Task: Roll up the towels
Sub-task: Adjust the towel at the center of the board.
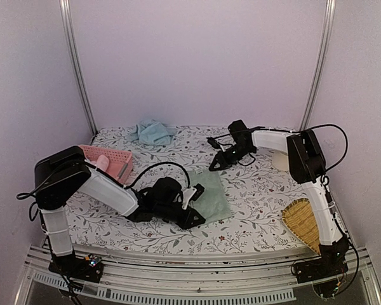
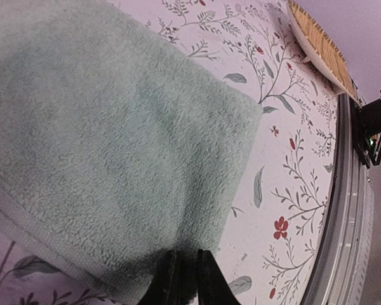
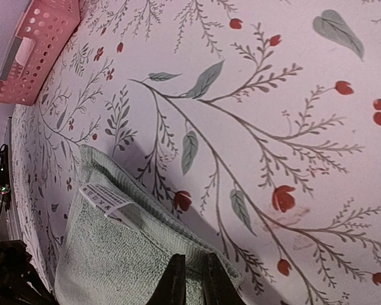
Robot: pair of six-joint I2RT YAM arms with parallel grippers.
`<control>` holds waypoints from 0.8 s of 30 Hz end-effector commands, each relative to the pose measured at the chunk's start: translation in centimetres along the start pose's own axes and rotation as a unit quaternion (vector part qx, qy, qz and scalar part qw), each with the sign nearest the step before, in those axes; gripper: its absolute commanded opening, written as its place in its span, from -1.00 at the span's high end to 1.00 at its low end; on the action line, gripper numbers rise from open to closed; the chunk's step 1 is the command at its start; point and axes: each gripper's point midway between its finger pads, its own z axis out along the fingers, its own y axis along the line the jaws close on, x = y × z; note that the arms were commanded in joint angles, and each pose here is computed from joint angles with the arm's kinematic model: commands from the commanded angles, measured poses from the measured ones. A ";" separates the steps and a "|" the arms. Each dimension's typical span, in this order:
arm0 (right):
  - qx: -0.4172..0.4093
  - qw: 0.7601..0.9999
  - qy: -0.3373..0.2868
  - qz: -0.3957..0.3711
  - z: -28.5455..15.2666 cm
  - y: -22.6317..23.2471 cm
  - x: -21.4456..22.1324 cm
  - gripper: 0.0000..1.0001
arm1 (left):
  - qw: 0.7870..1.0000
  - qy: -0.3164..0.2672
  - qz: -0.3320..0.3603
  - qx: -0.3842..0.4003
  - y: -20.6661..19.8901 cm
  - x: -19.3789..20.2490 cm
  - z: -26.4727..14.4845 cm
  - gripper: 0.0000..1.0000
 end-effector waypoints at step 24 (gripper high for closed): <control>0.037 0.992 -0.044 -0.113 -12.2 5.0 -1.9 0.29 | 0.996 -0.071 0.053 0.023 -2.6 -8.6 -4.5 0.05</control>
